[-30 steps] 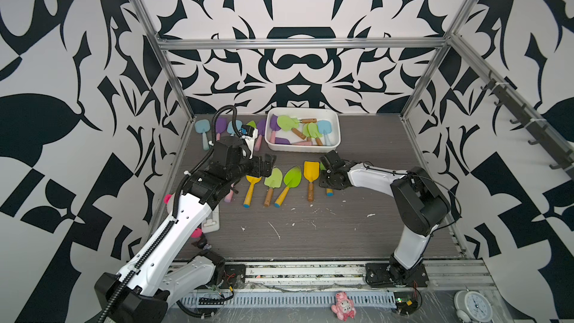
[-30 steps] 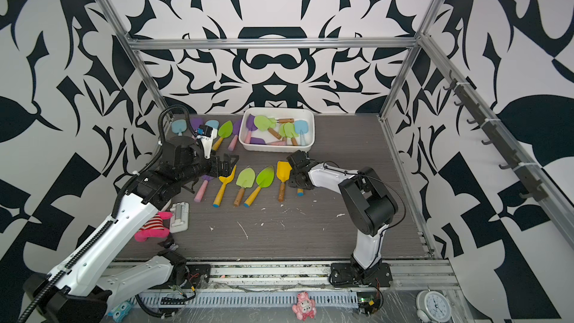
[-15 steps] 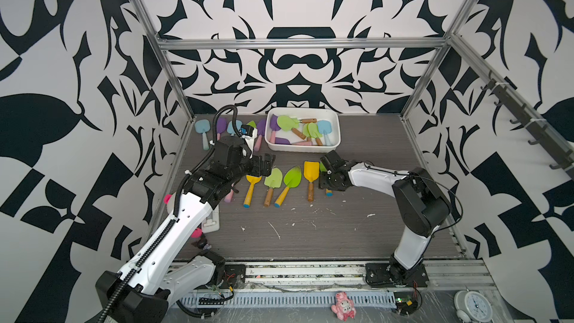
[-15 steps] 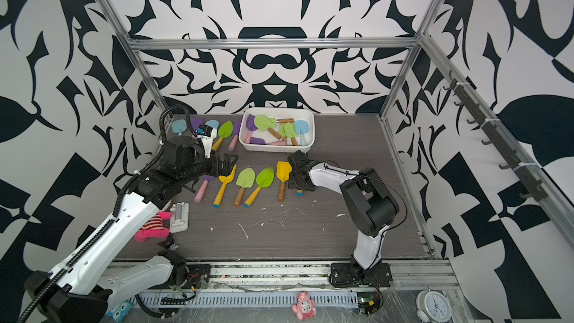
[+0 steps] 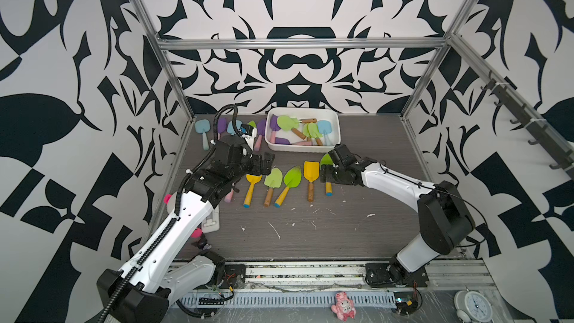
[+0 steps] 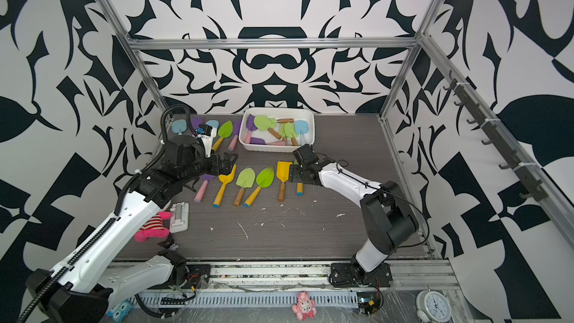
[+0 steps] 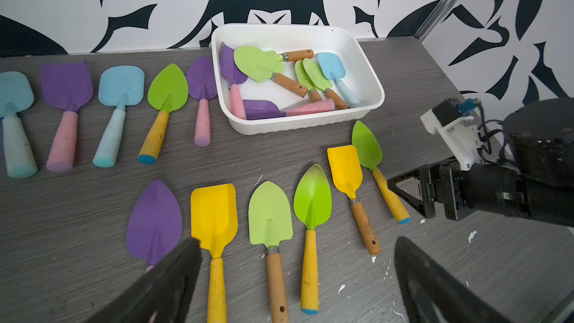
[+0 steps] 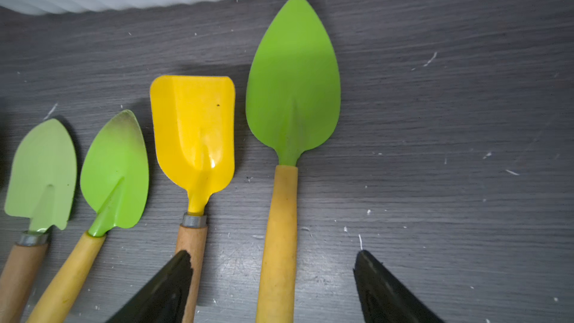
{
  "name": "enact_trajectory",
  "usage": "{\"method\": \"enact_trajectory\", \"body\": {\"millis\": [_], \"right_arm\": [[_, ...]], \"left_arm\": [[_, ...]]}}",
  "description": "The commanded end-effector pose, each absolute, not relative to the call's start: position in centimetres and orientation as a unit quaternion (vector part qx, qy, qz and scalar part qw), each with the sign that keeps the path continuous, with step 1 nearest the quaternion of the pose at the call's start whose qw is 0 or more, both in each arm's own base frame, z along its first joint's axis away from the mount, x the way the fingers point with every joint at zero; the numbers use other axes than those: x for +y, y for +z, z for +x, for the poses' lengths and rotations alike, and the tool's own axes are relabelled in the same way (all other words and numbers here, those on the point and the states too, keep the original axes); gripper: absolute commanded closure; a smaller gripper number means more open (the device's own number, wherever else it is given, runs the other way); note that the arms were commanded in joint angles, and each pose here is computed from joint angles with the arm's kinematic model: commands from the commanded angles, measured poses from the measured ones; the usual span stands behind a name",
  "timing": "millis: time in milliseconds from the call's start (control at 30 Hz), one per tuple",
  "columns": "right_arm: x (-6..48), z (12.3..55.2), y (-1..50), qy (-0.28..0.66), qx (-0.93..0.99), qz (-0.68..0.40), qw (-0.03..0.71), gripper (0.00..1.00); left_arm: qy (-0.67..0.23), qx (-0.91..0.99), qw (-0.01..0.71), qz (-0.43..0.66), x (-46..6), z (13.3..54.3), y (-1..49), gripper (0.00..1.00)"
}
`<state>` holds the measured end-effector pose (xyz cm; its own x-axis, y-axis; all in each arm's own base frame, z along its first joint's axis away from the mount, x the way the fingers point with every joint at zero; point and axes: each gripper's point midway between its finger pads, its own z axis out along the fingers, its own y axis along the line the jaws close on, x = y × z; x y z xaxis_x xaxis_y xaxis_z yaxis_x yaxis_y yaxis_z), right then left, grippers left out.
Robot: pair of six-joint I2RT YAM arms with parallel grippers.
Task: Take the shovel out of the storage box
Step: Place the shovel at the center of the board.
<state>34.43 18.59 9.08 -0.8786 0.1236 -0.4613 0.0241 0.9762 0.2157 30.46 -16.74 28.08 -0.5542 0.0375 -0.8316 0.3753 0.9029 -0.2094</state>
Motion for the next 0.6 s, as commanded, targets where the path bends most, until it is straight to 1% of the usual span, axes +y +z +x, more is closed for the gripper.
{"method": "enact_trajectory", "body": {"millis": [0, 333, 467, 567], "right_arm": [[17.9, 34.6, 11.0, 0.113, 0.956, 0.040, 0.267, 0.12], [16.9, 34.7, 15.7, 0.153, 0.934, 0.041, 0.319, 0.06], [16.6, 34.6, 17.4, 0.164, 0.928, 0.041, 0.333, 0.05], [16.5, 34.5, 18.2, 0.177, 0.927, 0.043, 0.329, 0.05]], "left_arm": [[-0.188, 0.850, 0.478, 0.115, -16.8, 30.9, 29.9, 0.01], [-0.171, 0.849, 0.486, 0.115, -16.3, 31.1, 30.5, 0.01], [-0.163, 0.850, 0.488, 0.116, -16.1, 31.3, 30.6, 0.01], [-0.159, 0.850, 0.489, 0.117, -16.1, 31.4, 30.7, 0.01]]}}
